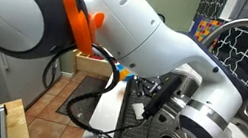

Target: Put the blue bowl on the counter in front of the sink and spill the liquid in the orange bowl into the sink then set it down on the counter next to the blue bowl.

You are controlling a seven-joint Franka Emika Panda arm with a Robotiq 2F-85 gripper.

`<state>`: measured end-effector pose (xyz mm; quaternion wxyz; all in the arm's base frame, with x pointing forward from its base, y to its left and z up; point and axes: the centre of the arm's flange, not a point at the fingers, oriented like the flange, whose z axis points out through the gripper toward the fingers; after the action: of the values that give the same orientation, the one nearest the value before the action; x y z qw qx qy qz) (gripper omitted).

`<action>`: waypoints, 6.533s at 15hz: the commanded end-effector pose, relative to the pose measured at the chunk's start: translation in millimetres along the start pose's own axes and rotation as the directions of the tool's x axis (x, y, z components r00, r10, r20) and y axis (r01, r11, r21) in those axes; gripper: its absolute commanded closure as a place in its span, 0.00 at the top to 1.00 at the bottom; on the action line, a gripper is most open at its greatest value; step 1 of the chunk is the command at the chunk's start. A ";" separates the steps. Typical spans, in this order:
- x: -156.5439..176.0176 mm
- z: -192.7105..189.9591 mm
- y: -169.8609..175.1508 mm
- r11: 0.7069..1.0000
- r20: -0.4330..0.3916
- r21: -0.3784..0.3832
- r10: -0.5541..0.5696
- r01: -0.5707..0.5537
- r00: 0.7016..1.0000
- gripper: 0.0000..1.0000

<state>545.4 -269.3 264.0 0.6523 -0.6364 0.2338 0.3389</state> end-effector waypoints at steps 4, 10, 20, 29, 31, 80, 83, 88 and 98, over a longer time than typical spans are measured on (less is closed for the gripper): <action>19.6 -9.9 3.0 0.992 -0.045 -0.098 0.079 -0.083 0.996 0.01; 30.1 -9.4 13.6 0.981 -0.055 -0.132 0.138 -0.144 0.989 0.01; 41.3 -12.9 26.6 0.972 -0.074 -0.147 0.177 -0.186 0.981 0.06; 42.3 -13.3 28.9 0.966 -0.092 -0.167 0.183 -0.197 0.979 0.20; 41.3 -10.2 28.3 0.964 -0.092 -0.178 0.185 -0.199 0.978 0.23; 2.3 71.2 -40.2 0.776 -0.463 -0.569 -0.030 -0.271 0.886 1.00; -5.0 77.2 -39.8 0.766 -0.520 -0.573 -0.065 -0.292 0.852 1.00; -18.7 92.3 -31.9 0.746 -0.568 -0.589 -0.109 -0.310 0.816 1.00; -61.6 88.1 -51.8 0.650 -0.551 -0.715 -0.297 -0.258 0.780 1.00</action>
<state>547.7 -190.1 322.9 0.2138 -0.9118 0.2974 0.1859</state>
